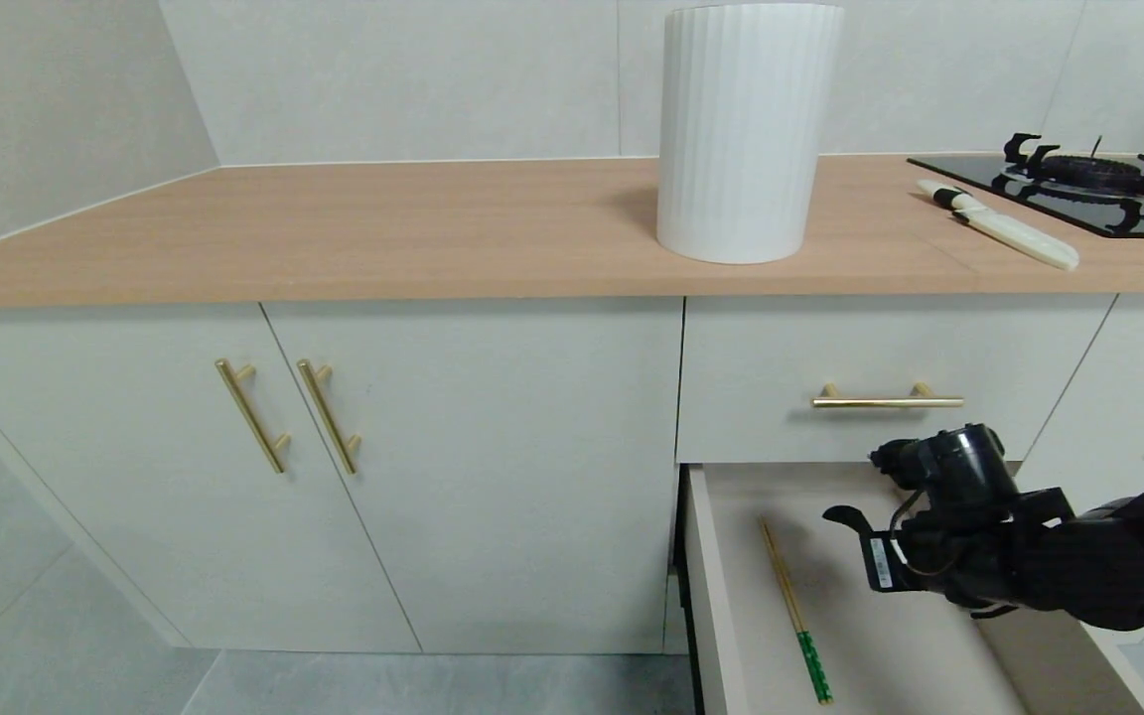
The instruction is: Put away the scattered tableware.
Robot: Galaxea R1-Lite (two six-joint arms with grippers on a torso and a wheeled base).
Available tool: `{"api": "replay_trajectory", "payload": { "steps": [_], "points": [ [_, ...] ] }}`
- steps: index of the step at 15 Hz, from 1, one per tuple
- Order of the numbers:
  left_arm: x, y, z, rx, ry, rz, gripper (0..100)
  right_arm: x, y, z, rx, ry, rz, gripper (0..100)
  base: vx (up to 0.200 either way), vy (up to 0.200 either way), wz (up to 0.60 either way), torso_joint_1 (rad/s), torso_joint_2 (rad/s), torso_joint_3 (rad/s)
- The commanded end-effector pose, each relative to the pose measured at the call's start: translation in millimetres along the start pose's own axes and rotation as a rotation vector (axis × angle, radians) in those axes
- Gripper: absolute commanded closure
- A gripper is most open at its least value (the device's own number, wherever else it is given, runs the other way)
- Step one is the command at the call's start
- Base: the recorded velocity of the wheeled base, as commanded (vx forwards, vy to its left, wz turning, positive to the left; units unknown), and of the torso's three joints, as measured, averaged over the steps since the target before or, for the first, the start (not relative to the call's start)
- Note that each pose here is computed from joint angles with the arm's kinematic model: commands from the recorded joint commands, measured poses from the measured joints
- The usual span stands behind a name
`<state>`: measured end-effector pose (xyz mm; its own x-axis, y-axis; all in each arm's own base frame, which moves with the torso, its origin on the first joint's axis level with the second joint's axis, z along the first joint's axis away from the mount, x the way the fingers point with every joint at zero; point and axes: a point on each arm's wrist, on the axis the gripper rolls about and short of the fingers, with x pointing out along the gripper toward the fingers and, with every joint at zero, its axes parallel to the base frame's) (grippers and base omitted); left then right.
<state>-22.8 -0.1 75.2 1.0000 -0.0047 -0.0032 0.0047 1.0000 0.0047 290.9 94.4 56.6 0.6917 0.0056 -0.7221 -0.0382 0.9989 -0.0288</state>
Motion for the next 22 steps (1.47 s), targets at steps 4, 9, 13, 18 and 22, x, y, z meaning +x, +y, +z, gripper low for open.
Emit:
{"api": "replay_trajectory", "payload": {
  "steps": [4,9,13,18,22],
  "points": [
    [0.1,0.0,0.0,0.0,0.001,0.0,0,65.1,4.2,-51.5,-0.019,0.041,-0.051,100,0.0,0.0,0.0,0.0,0.0,0.0],
    [0.1,0.0,0.0,0.0,0.001,0.0,0,81.8,5.8,-67.7,-0.034,0.077,-0.058,100,0.0,0.0,0.0,0.0,0.0,0.0],
    [0.1,0.0,0.0,0.0,0.001,0.0,0,84.0,6.3,-67.6,-0.029,0.058,-0.054,100,0.0,0.0,0.0,0.0,0.0,0.0],
    [0.1,0.0,0.0,0.0,0.001,0.0,0,84.0,6.4,-67.3,-0.029,0.055,-0.053,100,0.0,0.0,0.0,0.0,0.0,0.0],
    [0.1,0.0,0.0,0.0,0.001,0.0,0,83.8,5.9,-66.8,-0.025,0.054,-0.054,0,0.0,0.0,0.0,0.0,0.0,0.0]
  ]
}}
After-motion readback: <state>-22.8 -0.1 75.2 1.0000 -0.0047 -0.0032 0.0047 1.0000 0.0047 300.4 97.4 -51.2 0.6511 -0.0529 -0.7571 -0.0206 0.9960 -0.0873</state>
